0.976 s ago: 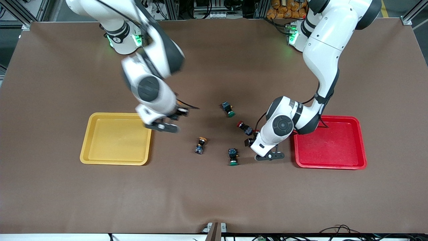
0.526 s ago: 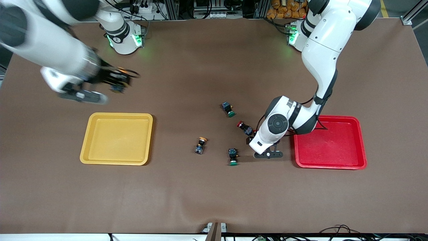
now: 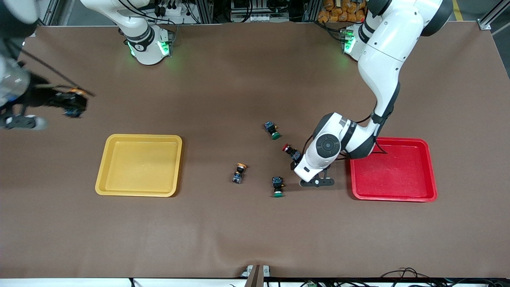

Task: Place red and yellow buttons in trays
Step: 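Carry the yellow button to the yellow tray while the left gripper carries the red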

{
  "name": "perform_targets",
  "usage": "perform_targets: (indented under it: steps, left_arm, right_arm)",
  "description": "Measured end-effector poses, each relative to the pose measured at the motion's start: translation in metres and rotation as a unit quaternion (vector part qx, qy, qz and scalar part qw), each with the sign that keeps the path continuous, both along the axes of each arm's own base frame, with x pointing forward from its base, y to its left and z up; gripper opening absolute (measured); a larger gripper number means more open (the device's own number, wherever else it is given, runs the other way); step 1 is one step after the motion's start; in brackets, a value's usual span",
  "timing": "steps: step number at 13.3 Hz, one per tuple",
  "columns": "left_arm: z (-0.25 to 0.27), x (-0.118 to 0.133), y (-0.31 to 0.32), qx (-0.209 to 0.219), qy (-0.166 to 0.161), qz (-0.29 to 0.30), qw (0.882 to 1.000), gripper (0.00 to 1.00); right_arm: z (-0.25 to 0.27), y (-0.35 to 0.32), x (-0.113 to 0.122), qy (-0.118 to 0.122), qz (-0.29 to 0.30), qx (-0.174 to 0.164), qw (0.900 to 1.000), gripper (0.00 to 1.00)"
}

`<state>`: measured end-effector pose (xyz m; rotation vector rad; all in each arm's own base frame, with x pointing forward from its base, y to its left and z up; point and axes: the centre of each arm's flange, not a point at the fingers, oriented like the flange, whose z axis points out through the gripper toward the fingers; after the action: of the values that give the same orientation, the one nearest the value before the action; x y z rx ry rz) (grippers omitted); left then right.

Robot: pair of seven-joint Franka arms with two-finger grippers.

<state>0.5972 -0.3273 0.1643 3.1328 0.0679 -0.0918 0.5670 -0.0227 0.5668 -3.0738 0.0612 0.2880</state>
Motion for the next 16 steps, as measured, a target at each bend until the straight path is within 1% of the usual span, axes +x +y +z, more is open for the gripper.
perform_targets:
  steps: [1, 2, 3, 4, 5, 8, 10, 12, 15, 16]
  left_arm:
    - [0.0, -0.001, -0.001, 0.0, 0.002, 0.0, 1.0, 1.0]
    - [0.001, -0.001, -0.001, 0.0, 0.001, -0.001, 1.0, 0.95]
    - [0.001, -0.001, -0.001, 0.001, 0.002, -0.001, 1.0, 0.95]
    - [0.002, -0.001, -0.001, 0.001, 0.001, -0.001, 1.0, 0.89]
    - [0.005, -0.001, -0.001, 0.001, 0.0, 0.0, 1.0, 0.8]
    - [0.015, 0.003, 0.004, 0.005, 0.001, 0.003, 1.0, 0.45]
    - [0.038, 0.006, 0.01, 0.013, 0.004, 0.006, 1.0, 0.44]
    - [0.08, 0.009, 0.02, 0.027, 0.007, 0.01, 1.0, 0.44]
    - [0.151, 0.017, 0.059, 0.045, 0.008, -0.01, 0.999, 0.44]
    - [0.168, 0.022, 0.081, 0.048, 0.01, -0.021, 0.999, 0.44]
  right_arm:
    - [-0.021, -0.029, 0.003, -0.005, 0.009, -0.002, 1.0, 0.44]
    - [-0.045, -0.051, 0.006, -0.009, 0.015, -0.004, 1.0, 0.44]
    - [-0.073, -0.067, 0.007, -0.012, 0.019, -0.005, 1.0, 0.44]
    - [-0.101, -0.077, 0.009, -0.013, 0.021, -0.006, 1.0, 0.44]
    - [-0.13, -0.081, 0.012, -0.009, 0.023, -0.005, 1.0, 0.44]
    - [-0.206, -0.065, 0.029, 0.007, 0.038, -0.002, 0.999, 0.44]
    - [-0.257, -0.046, 0.04, 0.014, 0.055, -0.001, 0.998, 0.44]
    - [-0.303, -0.033, 0.046, 0.021, 0.065, -0.002, 0.998, 0.44]
    - [-0.352, -0.024, 0.046, 0.008, 0.072, -0.005, 0.997, 0.44]
    - [-0.362, -0.023, 0.043, 0.008, 0.073, -0.005, 0.997, 0.44]
